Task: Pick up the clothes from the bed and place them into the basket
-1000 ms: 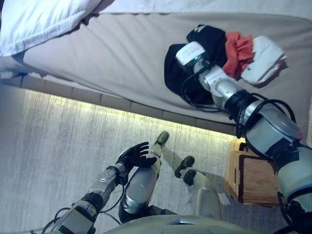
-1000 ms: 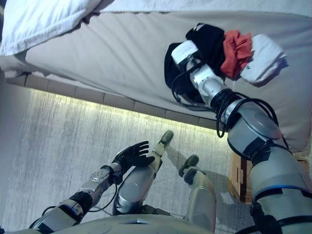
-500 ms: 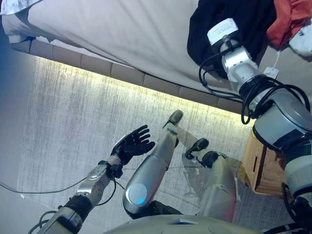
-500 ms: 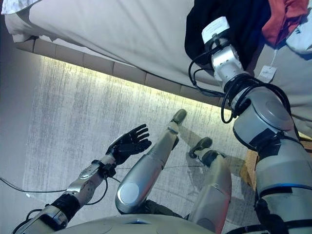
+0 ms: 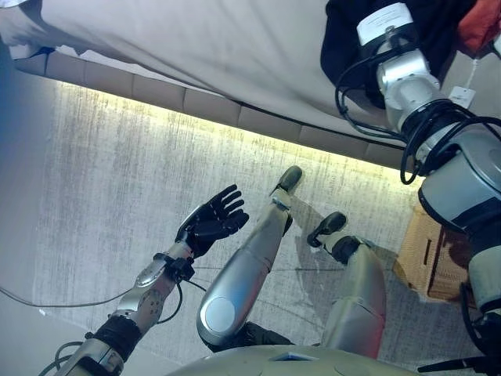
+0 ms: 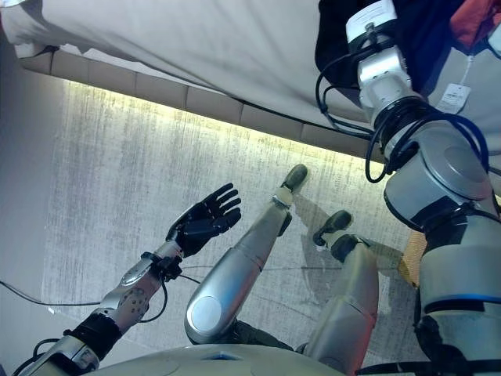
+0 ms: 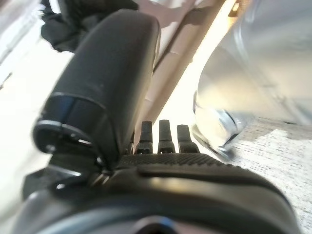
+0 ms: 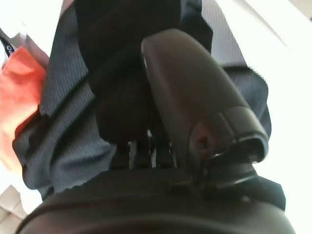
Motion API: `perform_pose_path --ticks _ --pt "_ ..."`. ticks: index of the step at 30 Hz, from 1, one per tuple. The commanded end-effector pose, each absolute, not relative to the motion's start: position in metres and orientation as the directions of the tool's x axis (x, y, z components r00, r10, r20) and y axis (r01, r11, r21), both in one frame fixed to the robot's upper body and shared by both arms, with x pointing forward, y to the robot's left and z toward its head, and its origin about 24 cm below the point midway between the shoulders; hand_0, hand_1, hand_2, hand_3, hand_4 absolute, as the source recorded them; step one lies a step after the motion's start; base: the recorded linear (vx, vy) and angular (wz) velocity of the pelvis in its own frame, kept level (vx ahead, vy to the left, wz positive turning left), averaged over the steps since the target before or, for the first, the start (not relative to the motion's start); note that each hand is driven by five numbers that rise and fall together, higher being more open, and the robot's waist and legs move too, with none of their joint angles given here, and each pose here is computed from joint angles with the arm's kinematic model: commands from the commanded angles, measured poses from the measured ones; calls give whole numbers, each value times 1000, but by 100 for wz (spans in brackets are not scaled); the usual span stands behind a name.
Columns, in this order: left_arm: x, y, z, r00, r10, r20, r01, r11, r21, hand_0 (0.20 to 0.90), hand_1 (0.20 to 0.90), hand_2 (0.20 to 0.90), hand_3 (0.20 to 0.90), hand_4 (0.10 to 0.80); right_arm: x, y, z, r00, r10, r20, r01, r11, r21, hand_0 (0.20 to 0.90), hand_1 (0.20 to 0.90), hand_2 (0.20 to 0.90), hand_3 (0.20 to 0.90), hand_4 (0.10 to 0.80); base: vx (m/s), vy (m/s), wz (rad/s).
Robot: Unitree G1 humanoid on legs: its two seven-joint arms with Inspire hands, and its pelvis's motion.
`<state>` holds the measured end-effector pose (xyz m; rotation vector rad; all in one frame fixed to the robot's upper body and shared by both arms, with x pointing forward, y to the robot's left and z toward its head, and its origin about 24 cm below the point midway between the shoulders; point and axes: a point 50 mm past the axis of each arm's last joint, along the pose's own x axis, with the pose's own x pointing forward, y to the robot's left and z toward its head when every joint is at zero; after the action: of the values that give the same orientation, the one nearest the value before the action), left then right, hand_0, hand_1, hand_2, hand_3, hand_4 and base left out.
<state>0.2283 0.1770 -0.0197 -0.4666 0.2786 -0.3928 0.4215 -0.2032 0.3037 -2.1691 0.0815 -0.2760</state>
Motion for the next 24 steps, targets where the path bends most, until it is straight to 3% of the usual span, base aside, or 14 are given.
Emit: perform_pose_path --ticks 1,10,20,24 --pt "221 192 -16 918 -378 -122 275 826 -492 900 900 900 900 800 406 -247 334 930 -251 270 66 -607 -792 300 300 300 200 100 -28 6 -18" --pt "212 203 -23 921 -361 -148 251 838 -484 900 900 900 900 800 397 -246 365 917 -160 364 234 -525 -818 300 300 300 200 100 -11 11 -1" --pt "213 196 -30 909 -376 -179 259 847 -464 900 900 900 900 800 392 -236 378 858 -47 511 505 -102 -857 300 300 300 200 100 14 21 -3" --pt "210 191 -39 901 -369 -226 237 858 -456 900 900 900 900 800 386 -229 385 826 12 564 555 162 -816 300 300 300 200 100 81 33 -9"
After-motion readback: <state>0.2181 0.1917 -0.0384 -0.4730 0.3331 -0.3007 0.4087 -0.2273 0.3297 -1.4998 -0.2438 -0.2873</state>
